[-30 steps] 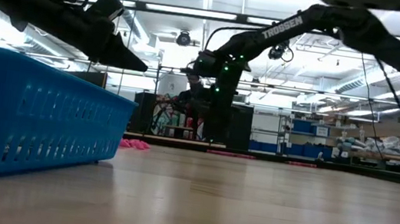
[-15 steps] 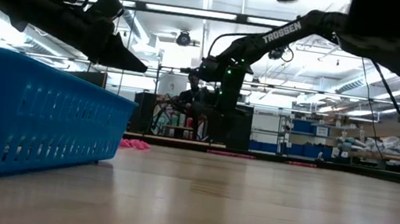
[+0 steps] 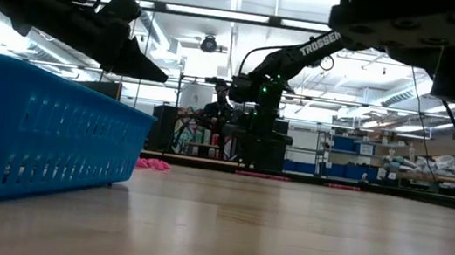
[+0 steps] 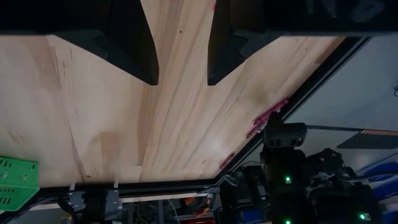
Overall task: Sort crayons
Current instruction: Put the red crayon into the right blue bin
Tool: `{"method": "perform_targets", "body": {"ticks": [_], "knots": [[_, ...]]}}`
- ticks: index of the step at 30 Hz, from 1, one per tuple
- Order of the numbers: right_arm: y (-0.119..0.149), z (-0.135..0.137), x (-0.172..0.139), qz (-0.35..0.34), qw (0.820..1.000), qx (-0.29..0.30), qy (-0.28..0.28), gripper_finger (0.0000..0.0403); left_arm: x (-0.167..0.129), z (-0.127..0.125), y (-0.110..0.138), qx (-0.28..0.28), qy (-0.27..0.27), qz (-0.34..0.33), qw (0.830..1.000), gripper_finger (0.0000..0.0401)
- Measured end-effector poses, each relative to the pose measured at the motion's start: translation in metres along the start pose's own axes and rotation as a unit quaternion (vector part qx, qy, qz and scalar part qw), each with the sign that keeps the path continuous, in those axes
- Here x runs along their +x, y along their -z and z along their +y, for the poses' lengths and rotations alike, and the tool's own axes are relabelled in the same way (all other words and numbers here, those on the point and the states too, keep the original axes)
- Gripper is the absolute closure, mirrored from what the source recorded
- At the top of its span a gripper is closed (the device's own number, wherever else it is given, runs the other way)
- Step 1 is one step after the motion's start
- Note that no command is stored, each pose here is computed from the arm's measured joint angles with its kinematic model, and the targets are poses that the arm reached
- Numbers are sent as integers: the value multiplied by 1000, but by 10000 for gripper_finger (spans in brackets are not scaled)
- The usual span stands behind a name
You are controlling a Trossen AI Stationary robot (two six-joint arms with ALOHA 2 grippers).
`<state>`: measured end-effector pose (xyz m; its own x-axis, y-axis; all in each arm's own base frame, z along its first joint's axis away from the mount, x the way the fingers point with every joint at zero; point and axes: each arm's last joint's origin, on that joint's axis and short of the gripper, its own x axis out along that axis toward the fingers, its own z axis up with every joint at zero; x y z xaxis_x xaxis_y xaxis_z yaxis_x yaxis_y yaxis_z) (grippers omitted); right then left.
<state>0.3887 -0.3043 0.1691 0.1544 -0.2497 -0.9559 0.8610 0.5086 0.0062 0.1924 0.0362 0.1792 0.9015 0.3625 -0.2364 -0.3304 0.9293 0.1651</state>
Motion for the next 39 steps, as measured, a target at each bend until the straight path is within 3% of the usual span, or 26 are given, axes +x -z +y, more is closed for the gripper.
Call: {"method": "perform_targets", "body": {"ticks": [23, 39], "knots": [[6, 1, 10, 47, 998, -10, -34, 287, 0, 0, 0, -1, 1, -2, 1000, 252], [34, 47, 2, 74, 991, -112, -13, 287, 0, 0, -1, -1, 1, -5, 1000, 252]]}}
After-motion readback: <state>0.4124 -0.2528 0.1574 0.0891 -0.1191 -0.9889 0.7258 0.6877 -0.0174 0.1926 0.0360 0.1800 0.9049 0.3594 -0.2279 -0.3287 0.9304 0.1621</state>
